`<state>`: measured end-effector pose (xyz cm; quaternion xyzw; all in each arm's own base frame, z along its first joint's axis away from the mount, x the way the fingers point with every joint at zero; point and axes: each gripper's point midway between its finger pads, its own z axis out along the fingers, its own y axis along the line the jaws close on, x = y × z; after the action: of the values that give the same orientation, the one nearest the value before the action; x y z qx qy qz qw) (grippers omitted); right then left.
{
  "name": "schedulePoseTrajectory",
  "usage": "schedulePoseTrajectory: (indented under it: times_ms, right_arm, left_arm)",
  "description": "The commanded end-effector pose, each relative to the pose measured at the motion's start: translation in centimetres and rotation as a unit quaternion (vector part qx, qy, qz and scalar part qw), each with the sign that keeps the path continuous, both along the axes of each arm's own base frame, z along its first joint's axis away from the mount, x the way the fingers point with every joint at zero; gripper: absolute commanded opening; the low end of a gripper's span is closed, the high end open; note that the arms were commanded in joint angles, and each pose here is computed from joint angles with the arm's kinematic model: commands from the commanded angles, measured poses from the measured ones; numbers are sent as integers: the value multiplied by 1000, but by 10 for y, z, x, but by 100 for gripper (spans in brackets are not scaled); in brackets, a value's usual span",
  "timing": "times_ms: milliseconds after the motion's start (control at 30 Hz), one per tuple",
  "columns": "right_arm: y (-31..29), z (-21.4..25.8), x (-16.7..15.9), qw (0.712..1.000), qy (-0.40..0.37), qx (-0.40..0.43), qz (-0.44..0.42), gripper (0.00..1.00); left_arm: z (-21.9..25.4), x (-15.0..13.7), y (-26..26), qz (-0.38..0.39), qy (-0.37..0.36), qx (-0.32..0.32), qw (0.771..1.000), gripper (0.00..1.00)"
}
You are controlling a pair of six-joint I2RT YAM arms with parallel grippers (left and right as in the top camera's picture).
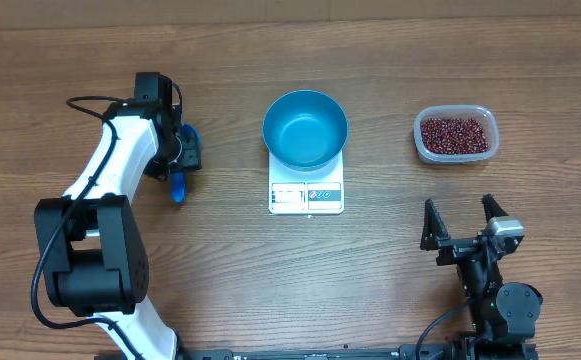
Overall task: Scoop item into bowl and weigh 150g on scale
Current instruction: 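Close the left gripper on the blue scoop handle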
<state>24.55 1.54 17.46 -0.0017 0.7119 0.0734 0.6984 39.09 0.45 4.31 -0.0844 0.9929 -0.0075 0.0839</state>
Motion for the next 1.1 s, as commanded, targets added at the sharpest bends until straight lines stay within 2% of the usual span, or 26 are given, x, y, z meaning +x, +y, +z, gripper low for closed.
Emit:
schedulePoseTrajectory:
  times_ms: [0,333,767,1067]
  right_arm:
    - [0,-2,0,1000,-2,-1,0,100]
    - [0,-2,0,1000,-2,-1,0,100]
    - [0,-2,0,1000,-2,0,0,100]
    - [0,-2,0,1000,-2,-1,0,100]
  left_arm:
    - [-7,-3,2,3,8,6,1000,54]
    - [-29,-2,2,5,26,6,1000,53]
    - [-26,5,2,14,16,3,1000,47]
    - [-24,5,0,13,14,-3,1000,37]
